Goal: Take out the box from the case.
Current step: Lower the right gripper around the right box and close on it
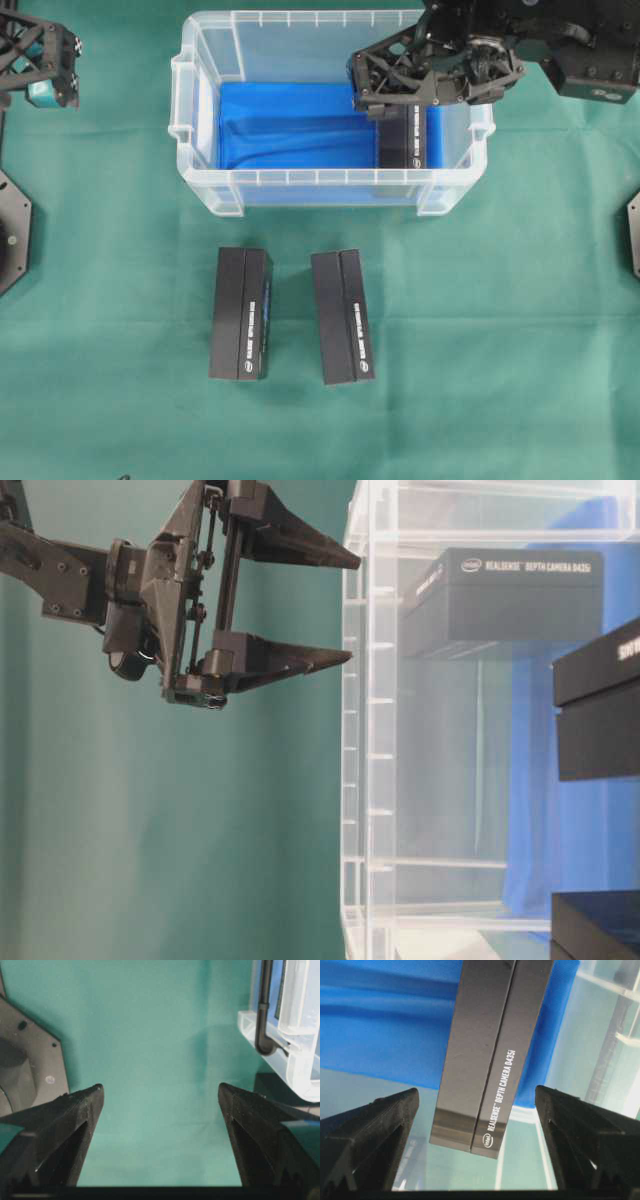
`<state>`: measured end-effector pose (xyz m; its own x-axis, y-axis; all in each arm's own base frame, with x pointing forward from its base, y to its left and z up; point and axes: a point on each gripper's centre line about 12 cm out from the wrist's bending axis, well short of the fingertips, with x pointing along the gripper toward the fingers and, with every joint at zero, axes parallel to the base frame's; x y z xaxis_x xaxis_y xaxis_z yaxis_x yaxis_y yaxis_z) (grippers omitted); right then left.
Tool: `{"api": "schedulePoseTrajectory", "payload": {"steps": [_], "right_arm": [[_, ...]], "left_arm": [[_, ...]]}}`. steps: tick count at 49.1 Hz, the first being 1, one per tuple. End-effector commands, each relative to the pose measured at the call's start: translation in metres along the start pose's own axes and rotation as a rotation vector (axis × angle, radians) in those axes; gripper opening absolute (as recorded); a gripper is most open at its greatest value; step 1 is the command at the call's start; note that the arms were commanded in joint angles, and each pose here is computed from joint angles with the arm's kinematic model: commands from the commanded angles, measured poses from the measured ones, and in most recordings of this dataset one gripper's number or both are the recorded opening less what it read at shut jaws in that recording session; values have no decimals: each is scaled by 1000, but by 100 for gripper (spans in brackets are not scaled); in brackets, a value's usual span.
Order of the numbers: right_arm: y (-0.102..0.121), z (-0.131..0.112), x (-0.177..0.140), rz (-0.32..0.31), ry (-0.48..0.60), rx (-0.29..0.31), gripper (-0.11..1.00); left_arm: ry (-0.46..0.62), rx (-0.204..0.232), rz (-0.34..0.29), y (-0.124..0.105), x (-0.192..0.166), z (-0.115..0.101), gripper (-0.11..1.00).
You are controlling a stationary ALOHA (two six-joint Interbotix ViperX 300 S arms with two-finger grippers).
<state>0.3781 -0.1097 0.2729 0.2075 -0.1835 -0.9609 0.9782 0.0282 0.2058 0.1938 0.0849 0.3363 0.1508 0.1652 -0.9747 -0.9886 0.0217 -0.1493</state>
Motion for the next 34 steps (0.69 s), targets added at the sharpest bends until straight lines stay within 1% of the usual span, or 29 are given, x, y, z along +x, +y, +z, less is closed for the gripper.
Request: {"api": "schedulePoseTrajectory", "payload": {"steps": [1, 18, 24, 34], "right_arm": [[4, 2, -10, 34, -11, 4, 92], [3, 1, -4, 20, -8, 10, 92], [4, 1, 0, 19, -10, 7, 92], [3, 0, 12, 10, -6, 6, 92]], "left_arm": [[-7, 1, -19, -1, -5, 0, 91], [-5, 4, -20, -1, -5, 0, 91], [-9, 20, -28, -2, -5, 0, 91], [-11, 23, -32, -2, -5, 1, 91]]}}
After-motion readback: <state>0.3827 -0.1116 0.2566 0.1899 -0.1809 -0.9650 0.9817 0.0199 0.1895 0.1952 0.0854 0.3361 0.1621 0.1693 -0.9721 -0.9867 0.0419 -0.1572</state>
